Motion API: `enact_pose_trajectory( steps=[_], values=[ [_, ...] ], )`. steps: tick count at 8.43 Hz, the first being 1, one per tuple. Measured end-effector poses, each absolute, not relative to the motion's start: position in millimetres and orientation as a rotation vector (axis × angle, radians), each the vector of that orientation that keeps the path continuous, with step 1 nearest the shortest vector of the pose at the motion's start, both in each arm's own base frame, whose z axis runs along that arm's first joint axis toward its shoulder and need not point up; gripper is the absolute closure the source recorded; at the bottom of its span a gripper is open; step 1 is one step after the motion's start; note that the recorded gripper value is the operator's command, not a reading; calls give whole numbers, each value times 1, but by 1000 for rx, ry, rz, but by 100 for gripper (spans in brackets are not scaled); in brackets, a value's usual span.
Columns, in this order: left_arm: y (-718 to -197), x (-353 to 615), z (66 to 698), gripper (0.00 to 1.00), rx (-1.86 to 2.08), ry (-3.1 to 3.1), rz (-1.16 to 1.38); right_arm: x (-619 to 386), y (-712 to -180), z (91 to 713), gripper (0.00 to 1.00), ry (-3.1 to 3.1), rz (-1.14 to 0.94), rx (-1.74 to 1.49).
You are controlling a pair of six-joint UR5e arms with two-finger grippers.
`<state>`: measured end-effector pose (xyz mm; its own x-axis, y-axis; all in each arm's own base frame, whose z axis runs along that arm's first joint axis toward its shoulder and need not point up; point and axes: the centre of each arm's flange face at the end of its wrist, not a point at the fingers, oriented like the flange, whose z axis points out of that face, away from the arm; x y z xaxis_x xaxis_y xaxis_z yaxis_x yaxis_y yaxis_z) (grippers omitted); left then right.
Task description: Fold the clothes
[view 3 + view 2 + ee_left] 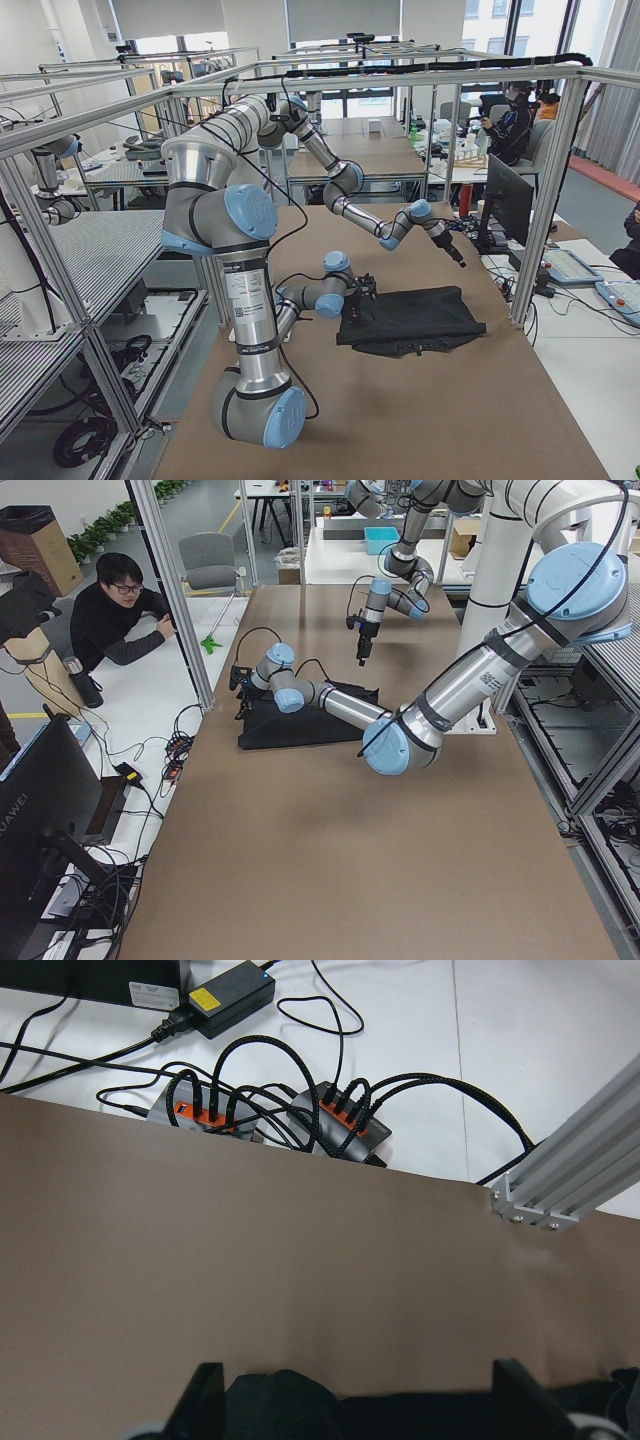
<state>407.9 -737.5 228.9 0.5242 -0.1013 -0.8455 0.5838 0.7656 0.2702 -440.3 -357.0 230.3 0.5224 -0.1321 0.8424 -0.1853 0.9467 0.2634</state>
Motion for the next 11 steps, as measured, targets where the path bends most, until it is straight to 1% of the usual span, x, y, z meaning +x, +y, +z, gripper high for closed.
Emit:
enact_pose_trajectory(
  steps=[1, 3, 5, 7, 8, 11],
  values=[
    [-737, 406, 230, 6, 580, 937, -437, -454, -340, 232, 13, -935, -59, 407],
    [-737, 405, 231, 6, 582, 936, -435, -476, -316, 237, 16, -845, -173, 460],
    [-738, 404, 232, 6, 582, 935, -435, -501, -290, 244, 21, -804, -218, 488],
    [-737, 405, 237, 6, 579, 929, -434, -526, -277, 254, 25, -759, -230, 517],
    [-737, 405, 239, 6, 577, 928, -434, -538, -277, 259, 31, -737, -226, 528],
    [-737, 405, 241, 6, 581, 921, -429, -567, -284, 267, 56, -692, -220, 535]
  ],
)
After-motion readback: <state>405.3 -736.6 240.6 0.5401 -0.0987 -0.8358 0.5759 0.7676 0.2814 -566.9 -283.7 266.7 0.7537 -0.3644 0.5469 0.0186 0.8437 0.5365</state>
